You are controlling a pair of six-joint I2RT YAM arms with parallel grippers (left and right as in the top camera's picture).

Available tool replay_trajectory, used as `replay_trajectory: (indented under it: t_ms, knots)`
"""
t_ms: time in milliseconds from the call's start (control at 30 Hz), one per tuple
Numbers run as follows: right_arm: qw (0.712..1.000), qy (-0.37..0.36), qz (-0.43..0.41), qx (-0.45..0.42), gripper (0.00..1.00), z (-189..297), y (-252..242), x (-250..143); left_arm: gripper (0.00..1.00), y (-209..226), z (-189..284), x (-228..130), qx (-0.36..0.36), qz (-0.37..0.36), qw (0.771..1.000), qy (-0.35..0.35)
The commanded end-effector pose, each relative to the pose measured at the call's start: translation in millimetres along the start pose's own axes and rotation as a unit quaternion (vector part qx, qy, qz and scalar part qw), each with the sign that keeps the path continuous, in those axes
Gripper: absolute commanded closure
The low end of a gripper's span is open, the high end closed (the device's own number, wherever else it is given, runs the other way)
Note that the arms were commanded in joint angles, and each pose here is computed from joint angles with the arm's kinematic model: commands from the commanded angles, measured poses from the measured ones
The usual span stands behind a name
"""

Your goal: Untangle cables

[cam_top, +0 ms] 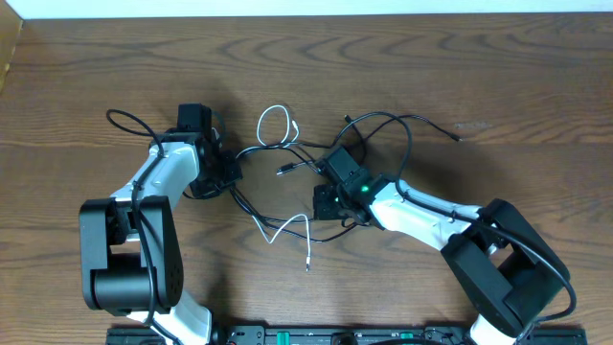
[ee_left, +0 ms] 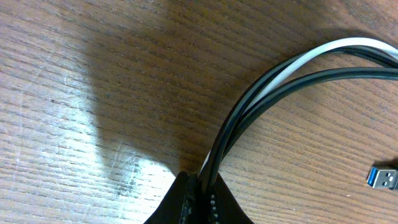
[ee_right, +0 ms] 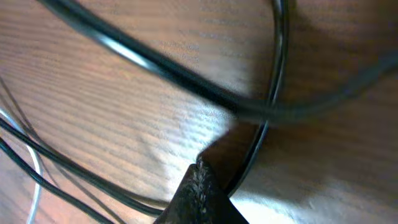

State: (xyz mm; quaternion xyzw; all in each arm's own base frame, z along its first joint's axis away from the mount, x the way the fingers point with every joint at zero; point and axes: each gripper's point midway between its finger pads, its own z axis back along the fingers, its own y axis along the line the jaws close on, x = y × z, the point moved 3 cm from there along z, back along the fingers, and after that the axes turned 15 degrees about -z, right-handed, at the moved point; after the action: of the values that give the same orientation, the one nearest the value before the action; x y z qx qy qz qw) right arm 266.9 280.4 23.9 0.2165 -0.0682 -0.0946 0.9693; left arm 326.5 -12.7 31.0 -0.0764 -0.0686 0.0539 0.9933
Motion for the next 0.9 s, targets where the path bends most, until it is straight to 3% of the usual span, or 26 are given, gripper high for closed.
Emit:
replay_trajectory:
  t_ms: [0,233,400,467,567,633,867]
  knots:
    - [0.998,0.009,-0.011,-0.057,0.99,2,-33,-12,0.91,4,-4,-4,0.010,0.003,1.000,0.009]
    - [0.993,-0.040,0.014,-0.114,0.99,39,-48,-2,0.88,4,-4,-4,0.010,0.003,1.000,0.009]
    - [0.993,-0.077,0.003,-0.085,0.97,68,-39,13,0.87,4,-4,-4,0.010,0.003,1.000,0.009]
    - [0.992,-0.112,0.002,-0.051,0.91,77,-26,27,0.76,4,-4,-4,0.010,0.003,1.000,0.009]
    - [0.986,-0.168,0.007,-0.018,0.91,84,-12,51,0.55,4,-4,-4,0.010,0.003,1.000,0.009]
    - [0.979,-0.201,0.003,-0.013,0.90,86,-9,64,0.46,4,-4,-4,0.009,0.003,1.000,0.009]
    - [0.976,-0.214,-0.007,-0.037,0.81,52,-19,76,0.43,-13,-4,-5,-0.049,0.002,0.999,0.014]
